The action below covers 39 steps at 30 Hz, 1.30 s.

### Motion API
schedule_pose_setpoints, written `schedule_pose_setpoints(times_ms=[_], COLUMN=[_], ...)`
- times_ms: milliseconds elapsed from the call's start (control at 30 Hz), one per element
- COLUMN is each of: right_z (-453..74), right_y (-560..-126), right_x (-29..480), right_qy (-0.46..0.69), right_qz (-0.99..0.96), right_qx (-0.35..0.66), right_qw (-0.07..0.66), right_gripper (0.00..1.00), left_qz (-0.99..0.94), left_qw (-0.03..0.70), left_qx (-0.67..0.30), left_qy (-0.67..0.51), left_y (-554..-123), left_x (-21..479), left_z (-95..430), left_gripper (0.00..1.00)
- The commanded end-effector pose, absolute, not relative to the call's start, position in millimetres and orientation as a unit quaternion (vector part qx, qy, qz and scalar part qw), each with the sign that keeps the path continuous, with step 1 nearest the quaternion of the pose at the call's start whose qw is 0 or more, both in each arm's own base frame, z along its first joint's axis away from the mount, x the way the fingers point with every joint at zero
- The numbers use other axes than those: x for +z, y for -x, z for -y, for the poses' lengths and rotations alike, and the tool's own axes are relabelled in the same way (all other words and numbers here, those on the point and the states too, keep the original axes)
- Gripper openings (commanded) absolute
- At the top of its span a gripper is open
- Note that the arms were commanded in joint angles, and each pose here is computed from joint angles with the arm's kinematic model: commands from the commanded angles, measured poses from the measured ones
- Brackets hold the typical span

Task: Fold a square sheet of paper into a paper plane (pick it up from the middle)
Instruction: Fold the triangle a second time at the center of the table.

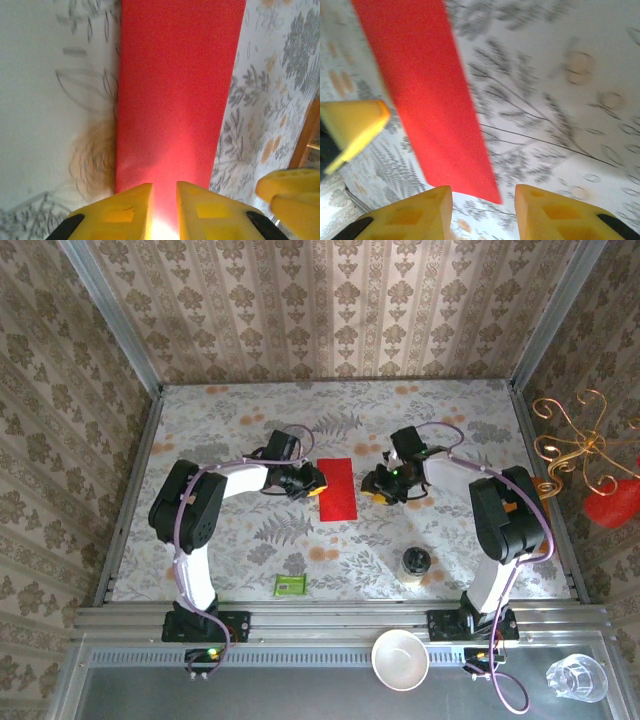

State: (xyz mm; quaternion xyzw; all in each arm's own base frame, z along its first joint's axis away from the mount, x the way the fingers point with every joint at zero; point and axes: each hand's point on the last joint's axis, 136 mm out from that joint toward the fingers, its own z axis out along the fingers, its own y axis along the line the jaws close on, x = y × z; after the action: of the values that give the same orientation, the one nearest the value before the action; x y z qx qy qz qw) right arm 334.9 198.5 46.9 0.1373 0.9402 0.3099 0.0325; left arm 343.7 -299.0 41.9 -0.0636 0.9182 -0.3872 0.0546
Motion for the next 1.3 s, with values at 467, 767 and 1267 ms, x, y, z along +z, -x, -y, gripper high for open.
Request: schedule_pose_setpoints(times_ms=[467, 767, 1267], right_z=[-211, -226, -239], right_y=[-313, -299, -296], right_x=[28, 29, 20], right_qy=[-0.140, -0.107, -0.089], right_qz=[-0.934, -0.932, -0.935], right_qx=[0.329, 0.346, 0.342], right_qw=[0.013, -0.004, -0.016], right_gripper=[0.37, 0.38, 0.30], left_qz=[-0.929, -0.933, -0.934], left_qw=[0.007, -0.010, -0.020], left_qx=[-0.358, -0.345, -0.340], left_qy=[0.096, 0.105, 0.112], left_y=[-346, -340, -339], left_x=[15, 9, 4], left_z=[295, 291, 290], left_gripper=[0.20, 0.21, 0.20])
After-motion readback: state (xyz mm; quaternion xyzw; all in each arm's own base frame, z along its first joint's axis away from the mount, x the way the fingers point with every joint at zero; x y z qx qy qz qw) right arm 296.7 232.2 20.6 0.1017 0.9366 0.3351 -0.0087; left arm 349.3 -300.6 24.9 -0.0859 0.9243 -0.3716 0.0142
